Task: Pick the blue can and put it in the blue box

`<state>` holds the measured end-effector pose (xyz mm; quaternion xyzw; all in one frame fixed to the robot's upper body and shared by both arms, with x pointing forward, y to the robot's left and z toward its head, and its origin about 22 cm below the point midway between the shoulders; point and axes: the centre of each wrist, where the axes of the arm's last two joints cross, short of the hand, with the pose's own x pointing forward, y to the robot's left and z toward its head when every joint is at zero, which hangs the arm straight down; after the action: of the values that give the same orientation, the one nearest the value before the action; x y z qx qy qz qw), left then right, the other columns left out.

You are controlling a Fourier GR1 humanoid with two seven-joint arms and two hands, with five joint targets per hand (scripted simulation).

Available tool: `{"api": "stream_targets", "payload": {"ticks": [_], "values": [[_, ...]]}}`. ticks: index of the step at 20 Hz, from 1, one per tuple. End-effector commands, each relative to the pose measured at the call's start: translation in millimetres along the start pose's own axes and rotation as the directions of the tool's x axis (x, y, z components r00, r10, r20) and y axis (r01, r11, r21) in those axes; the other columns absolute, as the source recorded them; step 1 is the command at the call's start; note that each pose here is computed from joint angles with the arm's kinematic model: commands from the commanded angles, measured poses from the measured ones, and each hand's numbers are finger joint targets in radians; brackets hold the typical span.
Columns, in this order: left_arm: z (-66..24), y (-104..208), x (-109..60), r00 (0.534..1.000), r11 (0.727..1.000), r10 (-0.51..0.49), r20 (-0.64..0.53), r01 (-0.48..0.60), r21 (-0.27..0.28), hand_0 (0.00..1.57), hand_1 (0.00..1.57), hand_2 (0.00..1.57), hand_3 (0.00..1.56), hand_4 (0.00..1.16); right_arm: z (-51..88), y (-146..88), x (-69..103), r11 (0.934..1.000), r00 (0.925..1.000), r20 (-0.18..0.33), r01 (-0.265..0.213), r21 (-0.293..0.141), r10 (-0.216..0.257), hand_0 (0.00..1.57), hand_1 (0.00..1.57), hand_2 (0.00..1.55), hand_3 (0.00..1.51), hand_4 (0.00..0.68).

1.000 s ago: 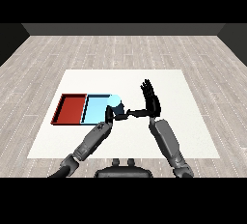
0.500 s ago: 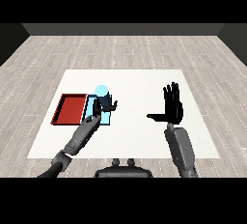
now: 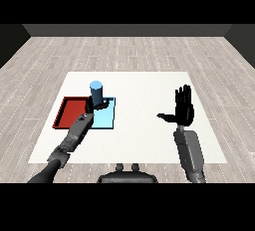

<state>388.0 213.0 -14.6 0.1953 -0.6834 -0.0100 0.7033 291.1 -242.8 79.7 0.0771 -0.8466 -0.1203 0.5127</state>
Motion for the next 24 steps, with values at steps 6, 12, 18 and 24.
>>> {"api": "stream_targets", "payload": {"ticks": [6, 12, 18, 24], "values": [[7.0, -1.0, -46.3, 0.944, 0.985, -0.158, -0.289, 0.173, 0.027, 1.57, 1.57, 1.51, 1.35, 0.99, -11.2, 5.4, -18.7, 0.9994, 0.9987, -0.047, -0.018, -0.031, 0.017, 0.0, 0.0, 0.0, 0.0, 0.0], [22.5, 7.7, -73.8, 0.834, 0.96, -0.268, -0.482, 0.272, -0.063, 0.95, 0.95, 0.87, 0.81, 0.93, -2.1, -0.1, -25.7, 0.9993, 0.9986, -0.051, 0.01, -0.036, -0.012, 0.0, 0.0, 0.0, 0.0, 0.0], [30.1, 20.5, -88.3, 0.811, 0.96, -0.277, -0.515, 0.258, -0.11, 0.98, 0.98, 0.94, 0.0, 0.53, 0.7, -4.0, -27.5, 0.9999, 0.9997, -0.018, 0.015, -0.007, -0.015, 0.0, 0.0, 0.0, 0.0, 0.0], [30.8, 11.8, -85.4, 0.819, 0.911, -0.393, -0.418, 0.41, -0.054, 0.0, 0.0, 0.0, 0.0, 0.0, 5.5, -12.9, -29.5, 0.9993, 0.999, -0.027, 0.037, -0.008, -0.037, 0.0, 0.0, 0.0, 0.0, 0.0]]}}
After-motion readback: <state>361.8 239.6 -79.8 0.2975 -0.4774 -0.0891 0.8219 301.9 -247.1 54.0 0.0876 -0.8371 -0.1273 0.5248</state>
